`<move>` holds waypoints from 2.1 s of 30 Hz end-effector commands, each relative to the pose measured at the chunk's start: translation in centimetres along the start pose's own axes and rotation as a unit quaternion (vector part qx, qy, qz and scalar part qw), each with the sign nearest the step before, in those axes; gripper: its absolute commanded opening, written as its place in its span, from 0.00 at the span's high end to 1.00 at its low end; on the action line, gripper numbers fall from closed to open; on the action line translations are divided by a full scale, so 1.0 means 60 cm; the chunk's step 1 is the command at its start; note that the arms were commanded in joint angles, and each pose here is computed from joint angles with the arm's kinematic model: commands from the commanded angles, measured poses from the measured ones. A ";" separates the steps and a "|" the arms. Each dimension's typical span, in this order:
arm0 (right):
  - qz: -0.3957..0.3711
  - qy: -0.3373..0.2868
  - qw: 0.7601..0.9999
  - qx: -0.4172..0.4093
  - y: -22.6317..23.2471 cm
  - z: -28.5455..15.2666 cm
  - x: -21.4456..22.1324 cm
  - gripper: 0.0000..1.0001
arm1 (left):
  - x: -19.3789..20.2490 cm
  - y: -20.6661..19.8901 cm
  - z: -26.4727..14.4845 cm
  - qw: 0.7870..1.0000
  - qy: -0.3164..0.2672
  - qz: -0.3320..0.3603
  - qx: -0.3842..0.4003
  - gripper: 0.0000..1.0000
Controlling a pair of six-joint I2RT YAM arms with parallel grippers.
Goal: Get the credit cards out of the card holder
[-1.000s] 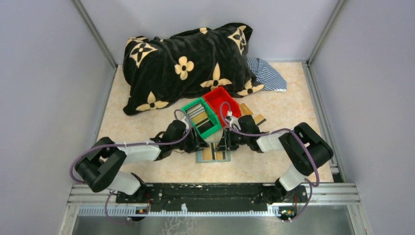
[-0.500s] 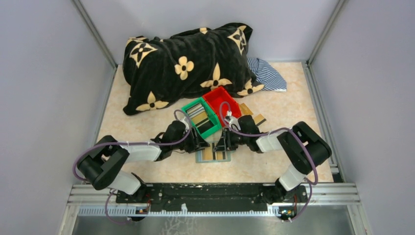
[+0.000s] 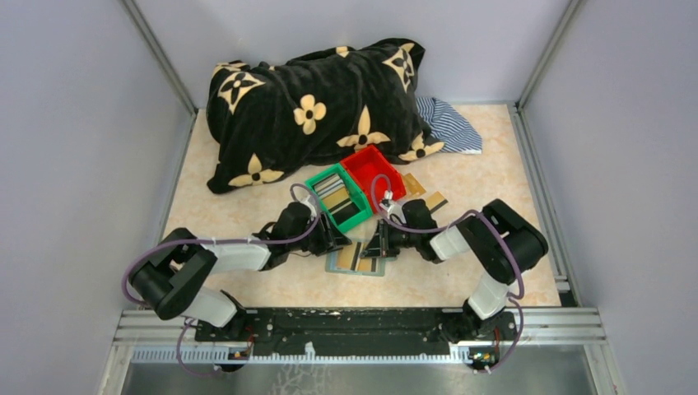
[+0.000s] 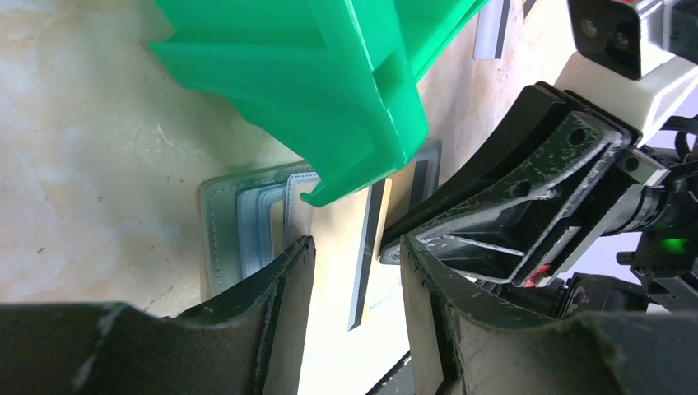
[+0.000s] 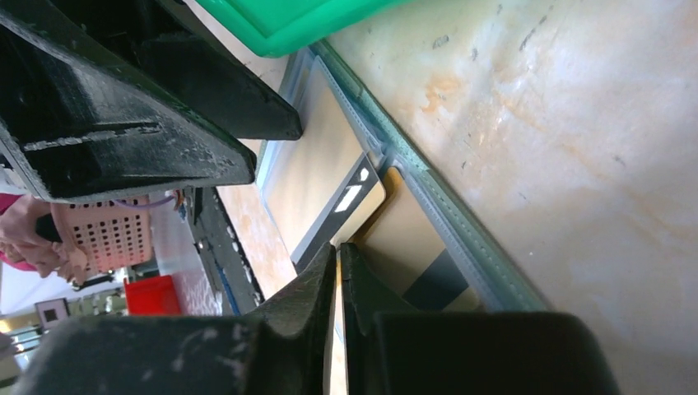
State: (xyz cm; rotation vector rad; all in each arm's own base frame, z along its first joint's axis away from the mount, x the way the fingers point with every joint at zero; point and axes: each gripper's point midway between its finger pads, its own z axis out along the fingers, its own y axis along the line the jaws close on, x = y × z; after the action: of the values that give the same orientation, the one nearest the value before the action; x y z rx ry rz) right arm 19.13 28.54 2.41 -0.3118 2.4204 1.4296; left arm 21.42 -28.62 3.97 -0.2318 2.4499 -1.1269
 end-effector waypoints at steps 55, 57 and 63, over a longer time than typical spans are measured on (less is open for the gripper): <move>0.018 0.027 0.998 0.054 0.038 -0.019 0.027 0.33 | 0.080 0.094 -0.001 0.996 0.064 -0.035 -0.056 0.51; 0.005 0.029 0.997 0.069 0.046 -0.027 0.031 0.33 | 0.079 0.093 0.000 0.996 0.063 -0.034 -0.054 0.51; 0.009 0.022 0.996 0.085 0.048 -0.046 0.041 0.32 | 0.086 0.085 0.006 0.996 0.072 -0.041 -0.032 0.51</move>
State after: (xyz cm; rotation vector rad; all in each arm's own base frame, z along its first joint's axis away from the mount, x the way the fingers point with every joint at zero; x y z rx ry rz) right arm 15.63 28.09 4.94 -0.2927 2.5623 1.2910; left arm 20.85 -29.82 3.80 -0.2459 2.3921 -1.2949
